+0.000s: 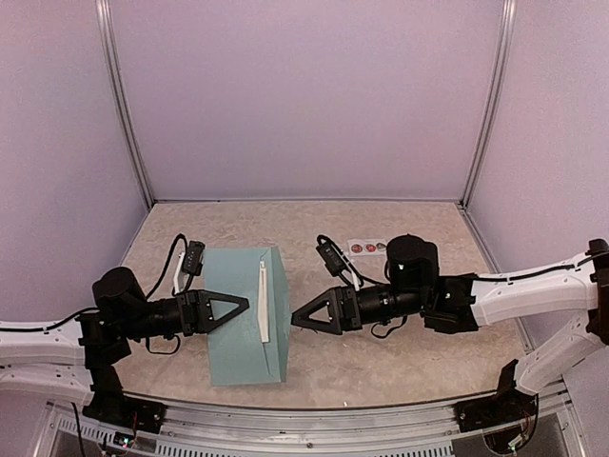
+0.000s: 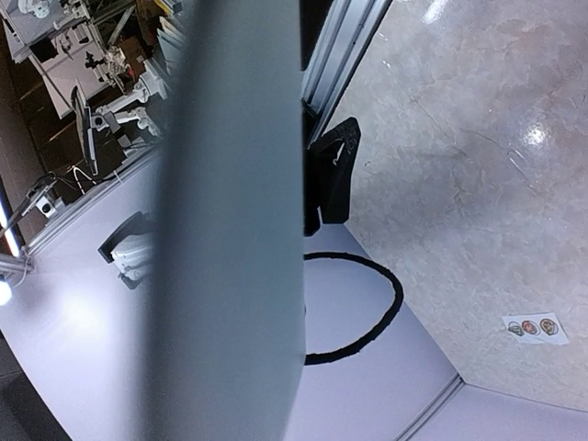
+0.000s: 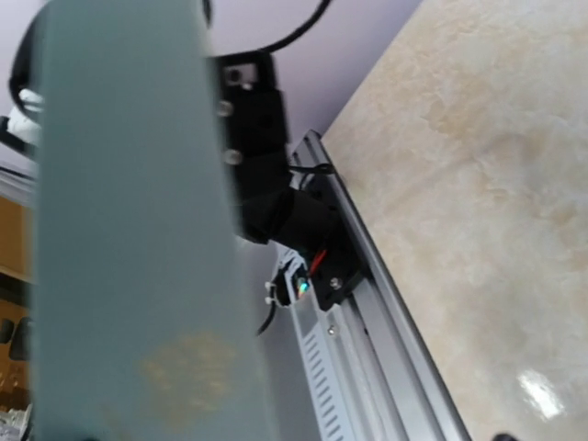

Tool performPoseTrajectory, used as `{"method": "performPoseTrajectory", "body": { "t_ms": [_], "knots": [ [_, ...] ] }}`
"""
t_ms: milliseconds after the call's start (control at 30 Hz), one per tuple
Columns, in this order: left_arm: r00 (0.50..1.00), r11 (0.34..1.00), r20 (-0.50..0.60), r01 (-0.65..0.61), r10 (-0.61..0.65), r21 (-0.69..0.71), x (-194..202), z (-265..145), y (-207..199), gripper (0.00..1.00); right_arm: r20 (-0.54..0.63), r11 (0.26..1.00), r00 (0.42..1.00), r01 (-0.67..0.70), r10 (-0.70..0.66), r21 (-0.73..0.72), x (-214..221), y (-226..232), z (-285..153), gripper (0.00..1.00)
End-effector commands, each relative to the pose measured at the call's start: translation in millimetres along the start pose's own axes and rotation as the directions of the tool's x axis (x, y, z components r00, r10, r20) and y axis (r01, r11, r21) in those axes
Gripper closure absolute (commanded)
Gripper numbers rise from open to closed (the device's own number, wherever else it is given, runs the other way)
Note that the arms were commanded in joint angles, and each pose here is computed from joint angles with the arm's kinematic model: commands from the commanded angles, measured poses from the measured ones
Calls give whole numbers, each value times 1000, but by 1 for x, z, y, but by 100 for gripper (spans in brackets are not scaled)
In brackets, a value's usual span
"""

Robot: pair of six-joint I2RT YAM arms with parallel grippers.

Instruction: Place the letter into the envelope and seal it

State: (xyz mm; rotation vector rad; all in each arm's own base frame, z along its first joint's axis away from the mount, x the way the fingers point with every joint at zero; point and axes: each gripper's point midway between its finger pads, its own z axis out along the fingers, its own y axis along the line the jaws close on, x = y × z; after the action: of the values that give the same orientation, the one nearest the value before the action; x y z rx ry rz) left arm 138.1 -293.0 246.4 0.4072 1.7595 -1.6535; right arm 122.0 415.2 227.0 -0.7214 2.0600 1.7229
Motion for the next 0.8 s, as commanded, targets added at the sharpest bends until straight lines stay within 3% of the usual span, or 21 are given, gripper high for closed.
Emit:
{"method": "performPoseTrajectory", "body": {
  "t_ms": [0,200,400,633,767],
  "knots": [
    [1000,1000,11,3,-2,-24,-2,1,5,100,-5,997,999,42,-42,-65,-8,18,11,12],
    [1000,999,-7,-7,7,49,0,3,-8,100,-25,994,999,41,-44,-99,-8,14,30,14],
    [1000,998,-28,-3,5,60,6,6,-8,100,-31,983,998,55,-61,-176,-15,25,50,30],
    [999,998,-47,2,1,55,11,8,-5,100,-29,980,999,34,-41,-197,-15,23,56,62],
    [998,999,-60,11,-9,34,14,9,1,100,-22,981,999,21,-25,-193,-15,20,57,100]
  ]
}}
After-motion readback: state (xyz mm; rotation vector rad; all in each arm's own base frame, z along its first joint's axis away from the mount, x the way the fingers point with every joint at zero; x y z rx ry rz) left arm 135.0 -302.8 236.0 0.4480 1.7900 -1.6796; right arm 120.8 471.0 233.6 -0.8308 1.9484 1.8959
